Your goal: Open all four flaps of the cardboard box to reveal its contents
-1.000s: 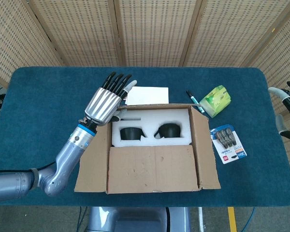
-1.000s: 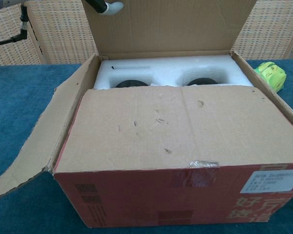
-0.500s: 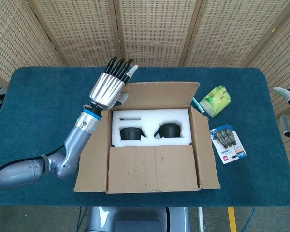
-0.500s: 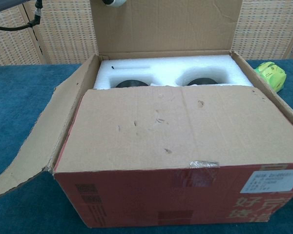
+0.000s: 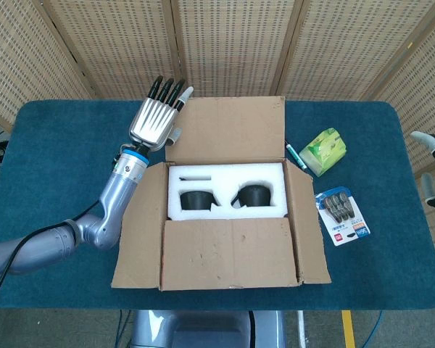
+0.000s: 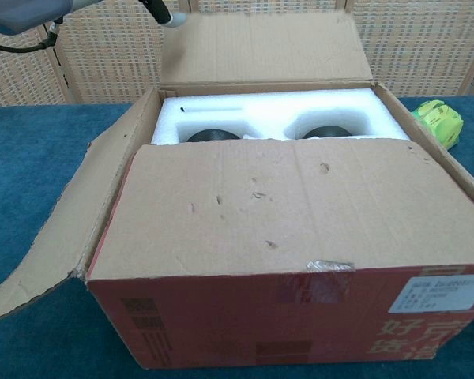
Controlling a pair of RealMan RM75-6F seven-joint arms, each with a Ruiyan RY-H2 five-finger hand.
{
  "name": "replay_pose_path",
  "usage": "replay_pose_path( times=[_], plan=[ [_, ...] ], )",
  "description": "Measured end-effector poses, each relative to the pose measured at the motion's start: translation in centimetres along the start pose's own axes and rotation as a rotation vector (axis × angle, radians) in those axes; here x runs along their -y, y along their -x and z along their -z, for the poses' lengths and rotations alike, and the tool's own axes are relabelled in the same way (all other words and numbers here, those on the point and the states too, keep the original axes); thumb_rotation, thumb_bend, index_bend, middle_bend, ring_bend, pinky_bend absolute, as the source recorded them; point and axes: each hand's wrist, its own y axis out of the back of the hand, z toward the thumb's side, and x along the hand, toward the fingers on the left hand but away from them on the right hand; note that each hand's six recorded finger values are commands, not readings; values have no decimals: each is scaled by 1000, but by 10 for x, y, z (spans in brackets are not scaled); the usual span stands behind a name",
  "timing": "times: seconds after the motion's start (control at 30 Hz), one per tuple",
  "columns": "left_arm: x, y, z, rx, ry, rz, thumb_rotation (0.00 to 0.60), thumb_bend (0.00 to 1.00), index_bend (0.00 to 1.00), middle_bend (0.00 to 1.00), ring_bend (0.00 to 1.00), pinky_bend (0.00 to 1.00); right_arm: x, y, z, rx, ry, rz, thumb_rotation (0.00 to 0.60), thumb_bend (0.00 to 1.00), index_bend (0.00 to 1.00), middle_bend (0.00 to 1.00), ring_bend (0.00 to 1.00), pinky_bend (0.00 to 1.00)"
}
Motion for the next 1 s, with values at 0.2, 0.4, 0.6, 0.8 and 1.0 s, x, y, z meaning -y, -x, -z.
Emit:
replay_pose_path(
  times=[0.2, 0.4, 0.6, 0.8, 1.0],
  plan=[
    [14, -1, 8, -25, -8, 49, 468, 392, 0, 0, 0, 0, 0, 1, -1, -2, -2, -1, 600, 672, 118, 206, 0, 16],
    [16, 5, 4, -12, 91, 89, 459, 427, 0, 0, 0, 0, 0, 0, -2, -1, -3, 1, 600, 672, 119, 206, 0, 16],
    [11, 20, -5, 23, 293, 155, 454, 501, 0, 0, 0, 0, 0, -1, -2, 1, 0, 1, 600, 672, 118, 206, 0, 16],
    [5, 43, -13, 83, 516, 252, 448, 493, 0, 0, 0, 2, 3, -1, -2, -2, 4, -2, 600, 672, 118, 206, 0, 17],
    [-1, 69, -15, 163, 594, 307, 436, 498, 0, 0, 0, 46, 4, -1, -4, -6, 3, -2, 600, 672, 119, 206, 0, 17]
  ],
)
